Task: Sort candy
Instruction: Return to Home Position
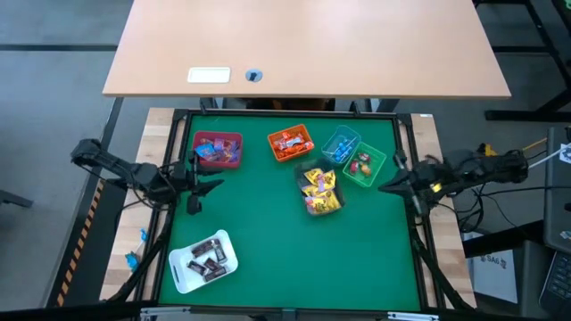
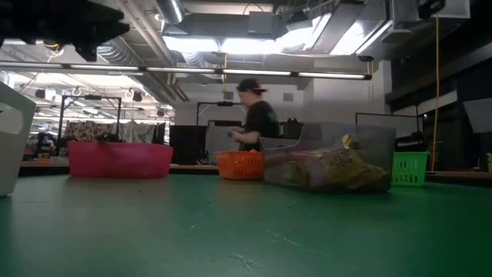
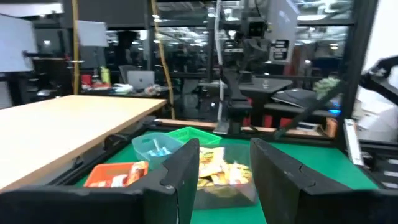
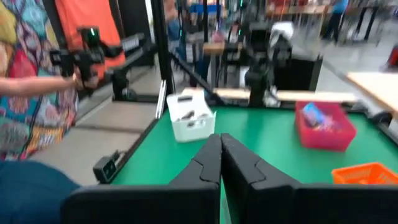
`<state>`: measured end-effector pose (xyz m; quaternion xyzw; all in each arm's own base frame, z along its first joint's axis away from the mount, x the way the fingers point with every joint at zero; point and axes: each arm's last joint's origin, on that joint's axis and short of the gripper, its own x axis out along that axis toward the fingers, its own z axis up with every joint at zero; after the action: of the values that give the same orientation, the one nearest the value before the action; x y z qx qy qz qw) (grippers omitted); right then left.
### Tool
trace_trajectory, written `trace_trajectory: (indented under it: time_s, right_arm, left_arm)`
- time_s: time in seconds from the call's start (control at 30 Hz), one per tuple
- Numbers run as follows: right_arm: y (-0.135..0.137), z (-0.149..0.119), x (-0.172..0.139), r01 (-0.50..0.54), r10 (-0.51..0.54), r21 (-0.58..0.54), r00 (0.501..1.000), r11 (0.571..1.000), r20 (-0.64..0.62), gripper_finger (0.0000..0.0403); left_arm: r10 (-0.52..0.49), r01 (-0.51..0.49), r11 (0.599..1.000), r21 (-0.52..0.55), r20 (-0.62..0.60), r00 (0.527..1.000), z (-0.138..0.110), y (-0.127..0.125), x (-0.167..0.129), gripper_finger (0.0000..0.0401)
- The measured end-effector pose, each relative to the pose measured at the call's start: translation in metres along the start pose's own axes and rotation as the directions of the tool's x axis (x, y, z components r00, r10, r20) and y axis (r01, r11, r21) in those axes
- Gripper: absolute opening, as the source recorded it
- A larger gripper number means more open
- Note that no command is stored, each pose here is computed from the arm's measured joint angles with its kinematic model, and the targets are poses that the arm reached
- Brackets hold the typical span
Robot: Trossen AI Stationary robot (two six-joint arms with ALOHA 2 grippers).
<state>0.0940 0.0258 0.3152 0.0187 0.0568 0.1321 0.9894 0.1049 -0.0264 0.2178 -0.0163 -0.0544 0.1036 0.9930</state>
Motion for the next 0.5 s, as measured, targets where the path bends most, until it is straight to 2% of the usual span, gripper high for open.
trace_trajectory:
  time_s: [0.23, 0.4, 0.5]
  right_arm:
    - [-0.002, -0.027, -0.034, 0.020, -0.020, -0.002, 0.988, 1.000, 0.153, 0.0005]
    - [-0.004, -0.052, -0.035, 0.025, -0.025, 0.001, 0.979, 1.000, 0.204, 0.0005]
    - [-0.004, -0.066, -0.029, 0.027, -0.027, 0.000, 0.982, 1.000, 0.186, 0.0005]
  left_arm:
    - [0.079, -0.079, 0.997, -0.022, -0.002, 0.997, -0.019, 0.013, 0.006, 0.0132]
    - [0.057, -0.058, 0.998, -0.007, -0.015, 0.998, -0.025, 0.020, 0.009, 0.0132]
    - [0.023, -0.023, 1.000, 0.000, -0.026, 0.999, -0.029, 0.023, 0.010, 0.0132]
